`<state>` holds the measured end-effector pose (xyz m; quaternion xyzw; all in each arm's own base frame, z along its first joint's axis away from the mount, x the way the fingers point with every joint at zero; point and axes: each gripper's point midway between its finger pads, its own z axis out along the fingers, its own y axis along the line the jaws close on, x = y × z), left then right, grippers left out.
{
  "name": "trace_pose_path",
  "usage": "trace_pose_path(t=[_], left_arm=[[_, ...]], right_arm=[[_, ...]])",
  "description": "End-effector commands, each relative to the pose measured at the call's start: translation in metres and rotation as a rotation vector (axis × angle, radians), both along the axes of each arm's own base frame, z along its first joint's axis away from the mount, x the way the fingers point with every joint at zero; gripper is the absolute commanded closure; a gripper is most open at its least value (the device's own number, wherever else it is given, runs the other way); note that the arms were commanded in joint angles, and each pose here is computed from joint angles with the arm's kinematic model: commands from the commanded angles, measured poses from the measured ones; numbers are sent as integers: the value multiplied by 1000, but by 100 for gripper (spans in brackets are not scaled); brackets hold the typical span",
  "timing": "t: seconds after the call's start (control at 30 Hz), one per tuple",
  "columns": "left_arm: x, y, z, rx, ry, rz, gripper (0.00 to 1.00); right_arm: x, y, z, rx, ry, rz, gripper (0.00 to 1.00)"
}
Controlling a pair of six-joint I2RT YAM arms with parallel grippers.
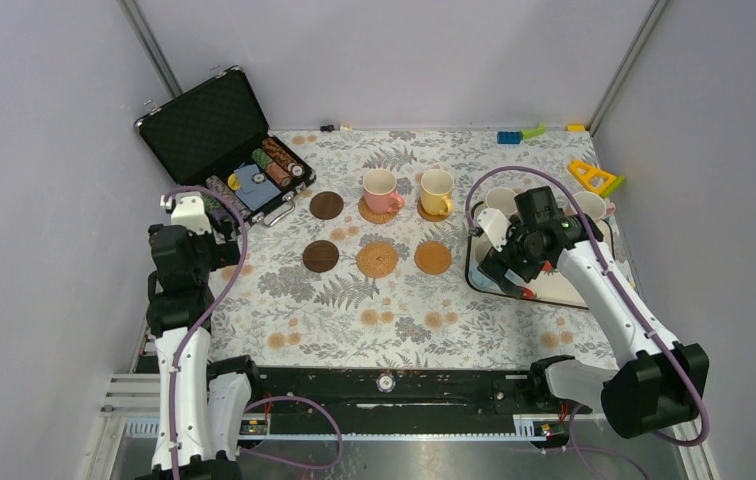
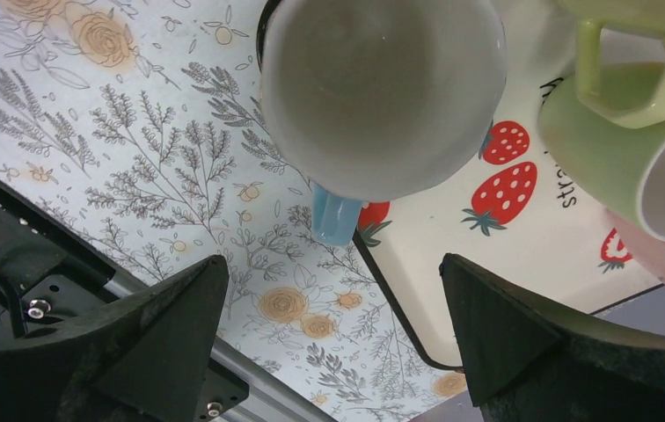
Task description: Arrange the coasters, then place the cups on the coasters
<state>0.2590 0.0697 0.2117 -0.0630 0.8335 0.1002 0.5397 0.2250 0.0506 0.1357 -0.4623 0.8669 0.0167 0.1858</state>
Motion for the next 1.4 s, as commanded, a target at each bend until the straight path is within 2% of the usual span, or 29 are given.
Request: trace_pose_path(t=[0.0, 0.2, 0.43, 0.7, 0.9, 1.13, 1.37], left_arm=[[4, 0, 15, 16, -66, -15, 1], [3, -1, 16, 17, -72, -16, 1], [4, -1, 15, 16, -67, -16, 1], [5, 0, 14, 15, -62, -16, 1], [5, 0, 15, 16, -64, -16, 1], [5, 0, 14, 13, -62, -15, 1], [5, -1, 15, 15, -67, -16, 1]], right_arm=[[25, 7, -4, 72, -71, -62, 2], [43, 7, -19, 119, -69, -101, 6], [36, 9, -43, 127, 19, -69, 13], [33, 8, -57, 132, 7, -47, 19], [34, 6, -65, 120, 24, -55, 39], [38, 0, -55, 102, -4, -97, 100], [34, 2, 1, 136, -86, -94, 100]])
